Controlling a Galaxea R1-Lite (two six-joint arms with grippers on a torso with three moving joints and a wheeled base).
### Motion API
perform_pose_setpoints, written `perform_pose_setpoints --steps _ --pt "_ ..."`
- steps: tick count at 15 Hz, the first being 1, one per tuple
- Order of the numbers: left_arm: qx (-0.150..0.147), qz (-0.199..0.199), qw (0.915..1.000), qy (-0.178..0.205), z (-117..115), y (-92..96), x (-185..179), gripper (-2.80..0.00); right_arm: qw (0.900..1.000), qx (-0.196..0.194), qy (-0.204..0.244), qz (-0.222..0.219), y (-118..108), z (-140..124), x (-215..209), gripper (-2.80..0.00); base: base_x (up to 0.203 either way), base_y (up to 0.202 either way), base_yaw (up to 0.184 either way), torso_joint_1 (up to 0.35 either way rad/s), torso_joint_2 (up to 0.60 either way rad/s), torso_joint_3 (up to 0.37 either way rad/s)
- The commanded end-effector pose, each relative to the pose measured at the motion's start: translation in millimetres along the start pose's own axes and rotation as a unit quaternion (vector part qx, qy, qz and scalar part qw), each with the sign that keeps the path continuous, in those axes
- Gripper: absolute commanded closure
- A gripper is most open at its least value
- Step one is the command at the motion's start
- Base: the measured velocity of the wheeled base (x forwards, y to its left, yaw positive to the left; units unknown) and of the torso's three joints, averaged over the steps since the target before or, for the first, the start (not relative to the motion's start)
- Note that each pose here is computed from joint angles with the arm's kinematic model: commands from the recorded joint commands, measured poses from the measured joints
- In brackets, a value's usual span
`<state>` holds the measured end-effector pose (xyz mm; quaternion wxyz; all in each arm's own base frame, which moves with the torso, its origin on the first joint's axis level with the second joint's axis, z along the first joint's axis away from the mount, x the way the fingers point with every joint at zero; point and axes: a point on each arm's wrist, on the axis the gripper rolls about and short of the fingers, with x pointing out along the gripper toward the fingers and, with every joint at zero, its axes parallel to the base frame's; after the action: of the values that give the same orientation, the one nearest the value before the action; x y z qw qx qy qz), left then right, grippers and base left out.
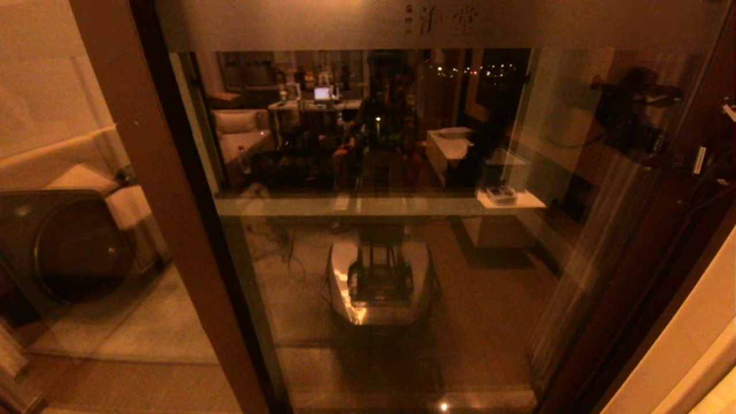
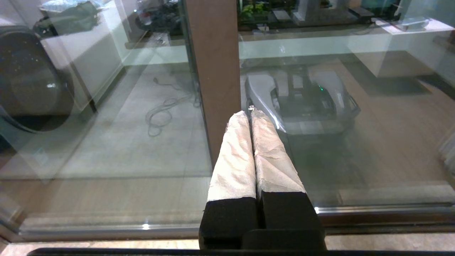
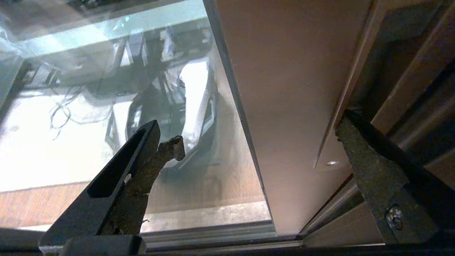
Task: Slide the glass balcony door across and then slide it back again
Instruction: Open the slid door
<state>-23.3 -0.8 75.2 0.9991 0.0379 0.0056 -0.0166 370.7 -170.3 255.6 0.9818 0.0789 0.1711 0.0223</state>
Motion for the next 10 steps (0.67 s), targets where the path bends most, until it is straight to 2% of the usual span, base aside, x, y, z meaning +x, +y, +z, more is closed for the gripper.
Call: perform_pose_setpoints --steps 1,10 --pt "0.0 0.0 1.0 0.0 0.1 0.0 0.0 0.0 1.0 -0.002 -0.002 0.0 0.8 1.2 -2.8 -2.8 0.0 0.0 0.0 0.0 0.0 0.0" --pt "0.0 0.0 1.0 0.0 0.1 0.0 0.0 0.0 1.0 -0.007 -0.012 -0.005 13.5 5.0 -28.9 -2.8 0.0 0.0 0.0 0.0 0.0 0.0"
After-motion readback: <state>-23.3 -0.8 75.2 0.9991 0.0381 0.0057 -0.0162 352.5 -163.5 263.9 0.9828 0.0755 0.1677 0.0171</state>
